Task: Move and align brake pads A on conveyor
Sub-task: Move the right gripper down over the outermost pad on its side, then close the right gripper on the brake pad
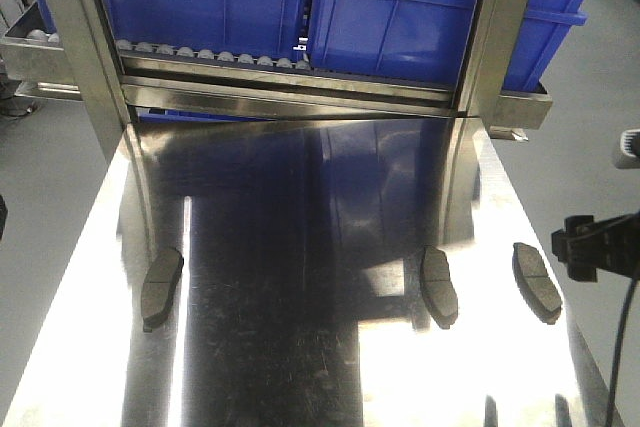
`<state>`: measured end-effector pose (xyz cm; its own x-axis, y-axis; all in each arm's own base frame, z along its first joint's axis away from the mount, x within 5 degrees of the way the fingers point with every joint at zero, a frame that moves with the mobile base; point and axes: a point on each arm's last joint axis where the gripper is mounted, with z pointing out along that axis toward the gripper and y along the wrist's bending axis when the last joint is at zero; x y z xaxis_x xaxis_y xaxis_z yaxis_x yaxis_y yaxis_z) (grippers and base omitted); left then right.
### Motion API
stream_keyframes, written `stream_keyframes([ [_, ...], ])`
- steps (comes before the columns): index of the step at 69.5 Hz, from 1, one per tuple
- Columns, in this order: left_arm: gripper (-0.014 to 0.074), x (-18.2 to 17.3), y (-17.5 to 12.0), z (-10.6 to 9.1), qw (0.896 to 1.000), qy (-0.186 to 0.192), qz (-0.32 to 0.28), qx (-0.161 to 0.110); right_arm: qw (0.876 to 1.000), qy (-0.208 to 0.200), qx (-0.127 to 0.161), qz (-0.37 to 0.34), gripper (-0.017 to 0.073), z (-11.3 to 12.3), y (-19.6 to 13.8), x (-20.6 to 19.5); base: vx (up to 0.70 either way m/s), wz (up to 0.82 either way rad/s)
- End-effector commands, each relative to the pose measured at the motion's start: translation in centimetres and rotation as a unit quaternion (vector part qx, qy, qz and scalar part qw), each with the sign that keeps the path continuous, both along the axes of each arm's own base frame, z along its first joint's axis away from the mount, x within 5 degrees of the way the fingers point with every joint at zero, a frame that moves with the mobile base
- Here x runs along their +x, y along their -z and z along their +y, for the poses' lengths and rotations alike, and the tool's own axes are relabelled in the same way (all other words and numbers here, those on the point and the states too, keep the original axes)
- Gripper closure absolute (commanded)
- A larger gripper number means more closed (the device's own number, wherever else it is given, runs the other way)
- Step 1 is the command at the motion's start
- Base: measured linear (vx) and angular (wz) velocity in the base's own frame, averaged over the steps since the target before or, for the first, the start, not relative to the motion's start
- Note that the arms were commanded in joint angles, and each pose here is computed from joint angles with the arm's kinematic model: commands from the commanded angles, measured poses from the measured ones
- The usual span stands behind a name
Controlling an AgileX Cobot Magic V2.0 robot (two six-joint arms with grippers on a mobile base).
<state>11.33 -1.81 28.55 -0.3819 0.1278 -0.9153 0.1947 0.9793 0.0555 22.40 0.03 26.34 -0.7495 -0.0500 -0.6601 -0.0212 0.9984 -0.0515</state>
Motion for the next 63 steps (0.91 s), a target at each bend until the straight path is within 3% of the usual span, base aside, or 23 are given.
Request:
stream_keyframes([
  [1, 0.0521, 0.3, -1.7, 0.0, 0.998, -0.004, -0.055, -0.015, 1.000, 0.003, 0.001, -0.009, -0.0100, -0.1, -1.3, 2.2, 0.00, 0.00],
  [25, 0.0521, 0.3, -1.7, 0.0, 0.998, -0.004, -0.055, -0.015, 0.987, 0.006, 0.012, 0.158, -0.0059, 0.2, 2.1, 8.3, 0.00, 0.00],
  [63, 0.0521, 0.3, -1.7, 0.0, 0.998, -0.004, -0.055, -0.015, 0.975, -0.010, 0.021, 0.219, -0.0006, 0.6, 7.5, 11.7, 0.00, 0.00],
])
